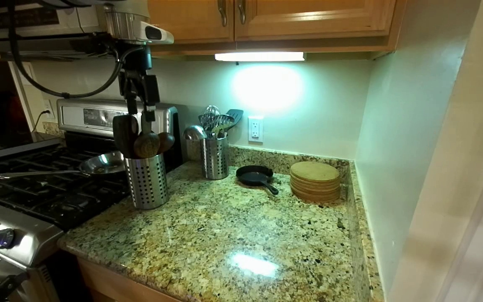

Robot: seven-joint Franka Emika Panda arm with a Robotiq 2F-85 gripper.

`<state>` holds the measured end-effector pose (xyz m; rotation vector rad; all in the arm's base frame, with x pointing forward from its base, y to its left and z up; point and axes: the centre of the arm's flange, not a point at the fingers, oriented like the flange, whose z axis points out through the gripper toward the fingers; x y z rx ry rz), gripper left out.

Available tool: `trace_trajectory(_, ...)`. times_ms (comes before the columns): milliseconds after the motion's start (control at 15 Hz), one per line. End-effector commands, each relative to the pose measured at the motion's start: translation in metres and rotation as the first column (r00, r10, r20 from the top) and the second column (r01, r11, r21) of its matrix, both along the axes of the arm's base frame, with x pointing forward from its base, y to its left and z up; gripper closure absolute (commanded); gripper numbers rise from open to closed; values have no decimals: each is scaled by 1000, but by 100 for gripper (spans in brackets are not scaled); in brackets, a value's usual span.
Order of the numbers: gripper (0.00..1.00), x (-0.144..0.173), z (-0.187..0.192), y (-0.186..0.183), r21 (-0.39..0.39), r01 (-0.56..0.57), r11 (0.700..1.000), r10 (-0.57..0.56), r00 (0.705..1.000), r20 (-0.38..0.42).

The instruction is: Put the wooden spoon on the countertop

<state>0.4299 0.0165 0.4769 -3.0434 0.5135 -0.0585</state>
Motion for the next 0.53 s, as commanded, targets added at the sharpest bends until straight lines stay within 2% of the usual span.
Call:
trace_trajectory(0,0,17,-9,13,-4,5,1000,-5,1000,18)
trace_trajectory(467,0,49,-39,29,1,-20,1000,20,1000,9)
